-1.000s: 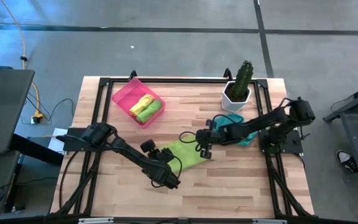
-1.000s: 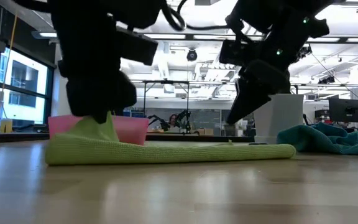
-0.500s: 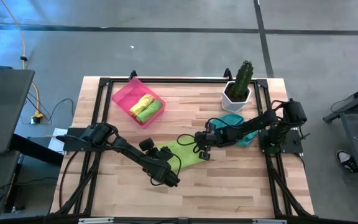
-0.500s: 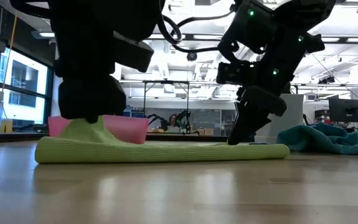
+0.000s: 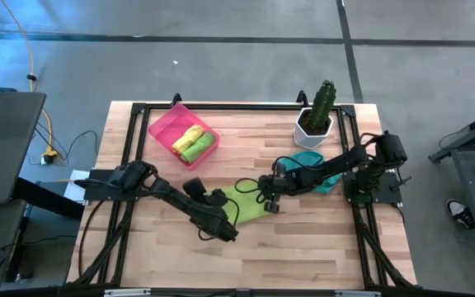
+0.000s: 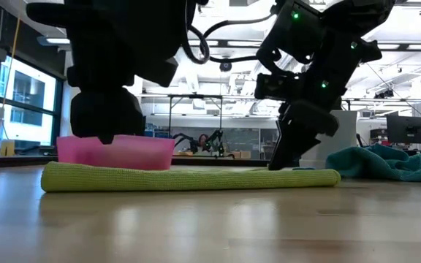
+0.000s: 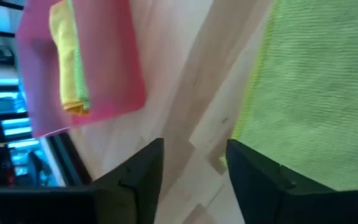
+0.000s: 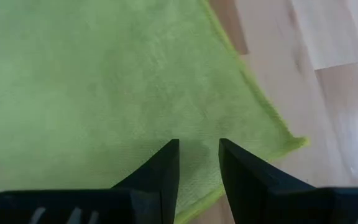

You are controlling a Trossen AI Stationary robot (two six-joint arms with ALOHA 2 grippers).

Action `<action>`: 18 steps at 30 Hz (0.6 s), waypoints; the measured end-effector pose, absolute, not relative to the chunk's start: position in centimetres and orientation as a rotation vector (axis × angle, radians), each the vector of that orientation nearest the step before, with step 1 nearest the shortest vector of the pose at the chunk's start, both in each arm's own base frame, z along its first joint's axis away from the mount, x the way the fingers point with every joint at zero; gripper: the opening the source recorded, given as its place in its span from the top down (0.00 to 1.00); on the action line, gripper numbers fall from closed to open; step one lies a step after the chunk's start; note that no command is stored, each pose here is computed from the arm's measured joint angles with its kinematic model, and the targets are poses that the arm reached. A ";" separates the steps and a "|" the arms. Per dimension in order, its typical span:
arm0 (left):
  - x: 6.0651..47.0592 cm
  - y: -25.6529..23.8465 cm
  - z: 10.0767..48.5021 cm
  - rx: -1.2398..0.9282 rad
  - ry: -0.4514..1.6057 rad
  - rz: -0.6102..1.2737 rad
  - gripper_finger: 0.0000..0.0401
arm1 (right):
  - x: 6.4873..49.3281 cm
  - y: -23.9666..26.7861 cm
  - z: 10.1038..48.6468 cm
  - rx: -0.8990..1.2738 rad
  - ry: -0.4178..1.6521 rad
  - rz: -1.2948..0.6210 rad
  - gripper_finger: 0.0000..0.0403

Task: Roll microfiber towels into tight, uniform cylinder then place into a basket
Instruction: Roll the light green microfiber cloth

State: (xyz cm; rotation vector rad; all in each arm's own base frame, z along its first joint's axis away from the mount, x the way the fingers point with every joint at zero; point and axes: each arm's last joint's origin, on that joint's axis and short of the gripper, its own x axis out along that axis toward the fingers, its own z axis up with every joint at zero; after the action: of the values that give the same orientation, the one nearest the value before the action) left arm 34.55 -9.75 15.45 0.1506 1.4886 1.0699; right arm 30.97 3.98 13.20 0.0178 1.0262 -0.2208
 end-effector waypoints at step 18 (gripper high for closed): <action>34.0 -11.6 21.6 0.254 1.502 0.727 0.61 | 30.1 7.6 13.1 0.257 1.098 -0.050 0.74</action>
State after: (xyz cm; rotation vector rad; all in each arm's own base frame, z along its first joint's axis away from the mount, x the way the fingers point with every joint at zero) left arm 34.02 -11.59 21.63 0.2543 1.5017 0.7275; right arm 30.12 7.63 13.08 0.2567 1.0983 -0.0500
